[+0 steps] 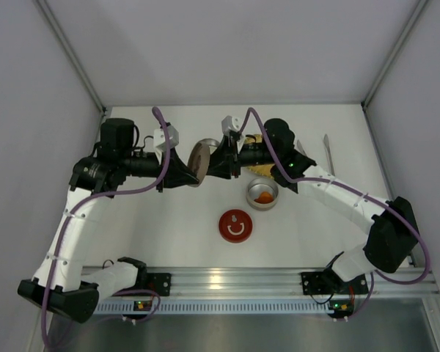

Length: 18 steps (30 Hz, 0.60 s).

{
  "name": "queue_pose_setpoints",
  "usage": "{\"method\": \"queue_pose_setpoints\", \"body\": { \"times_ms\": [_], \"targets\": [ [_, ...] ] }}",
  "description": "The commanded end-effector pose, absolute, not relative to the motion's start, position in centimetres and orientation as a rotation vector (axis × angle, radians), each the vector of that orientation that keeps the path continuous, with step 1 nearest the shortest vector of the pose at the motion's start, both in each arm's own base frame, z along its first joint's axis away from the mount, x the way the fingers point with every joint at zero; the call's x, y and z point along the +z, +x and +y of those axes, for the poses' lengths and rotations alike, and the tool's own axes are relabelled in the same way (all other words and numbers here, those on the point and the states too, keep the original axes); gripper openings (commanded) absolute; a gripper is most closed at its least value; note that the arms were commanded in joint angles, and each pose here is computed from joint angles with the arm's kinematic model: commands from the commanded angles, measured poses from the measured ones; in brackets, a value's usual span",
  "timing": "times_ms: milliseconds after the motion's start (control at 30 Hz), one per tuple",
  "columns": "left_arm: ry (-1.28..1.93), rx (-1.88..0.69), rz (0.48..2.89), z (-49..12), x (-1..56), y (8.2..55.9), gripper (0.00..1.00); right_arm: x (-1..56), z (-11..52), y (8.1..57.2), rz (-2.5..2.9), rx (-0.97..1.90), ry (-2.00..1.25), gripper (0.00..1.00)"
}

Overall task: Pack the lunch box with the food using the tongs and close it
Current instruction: Place the box lid at the center of the board.

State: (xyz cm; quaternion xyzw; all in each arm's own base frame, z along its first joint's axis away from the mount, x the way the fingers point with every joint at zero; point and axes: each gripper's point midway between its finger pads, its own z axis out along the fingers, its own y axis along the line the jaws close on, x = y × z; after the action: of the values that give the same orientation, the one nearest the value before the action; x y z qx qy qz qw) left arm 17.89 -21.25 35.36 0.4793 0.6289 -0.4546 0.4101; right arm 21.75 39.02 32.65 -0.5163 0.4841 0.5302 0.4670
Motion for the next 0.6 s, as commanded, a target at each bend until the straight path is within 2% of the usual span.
{"method": "queue_pose_setpoints", "body": {
  "times_ms": [0, 200, 300, 367, 400, 433, 467, 533, 567],
  "targets": [
    [1.213, -1.196, 1.520, -21.6, 36.1, 17.4, 0.00, 37.0, 38.7, 22.2, 1.058, 1.295, -1.180, 0.22],
    [1.183, -1.202, 1.528, -21.5, 36.3, 17.5, 0.00, 37.2, 37.8, 23.2, 1.091, 1.281, -1.135, 0.00],
    [1.144, -1.186, 1.558, -21.4, 36.4, 18.0, 0.02, 36.9, 36.8, 24.0, 1.127, 1.230, -1.129, 0.00],
    [1.091, -1.157, 1.604, -21.2, 36.4, 18.9, 0.25, 35.5, 35.6, 24.5, 1.230, 1.210, -1.134, 0.00],
    [1.066, -1.142, 1.627, -21.1, 36.4, 19.2, 0.40, 35.6, 34.4, 25.1, 1.235, 1.156, -1.146, 0.00],
    [1.025, -1.106, 1.669, -20.7, 36.1, 19.9, 0.74, 35.6, 33.5, 25.4, 1.251, 1.115, -1.160, 0.00],
    [1.016, -1.086, 1.675, -20.6, 36.2, 20.1, 0.98, 33.5, 31.7, 25.7, 1.383, 1.097, -1.161, 0.00],
    [1.001, -1.037, 1.692, -20.0, 36.4, 20.4, 0.99, 33.8, 28.8, 25.8, 1.398, 0.991, -1.202, 0.00],
    [0.981, -1.003, 1.708, -19.7, 36.6, 20.7, 0.98, 32.2, 25.8, 25.8, 1.503, 0.932, -1.215, 0.00]
  ]
}}
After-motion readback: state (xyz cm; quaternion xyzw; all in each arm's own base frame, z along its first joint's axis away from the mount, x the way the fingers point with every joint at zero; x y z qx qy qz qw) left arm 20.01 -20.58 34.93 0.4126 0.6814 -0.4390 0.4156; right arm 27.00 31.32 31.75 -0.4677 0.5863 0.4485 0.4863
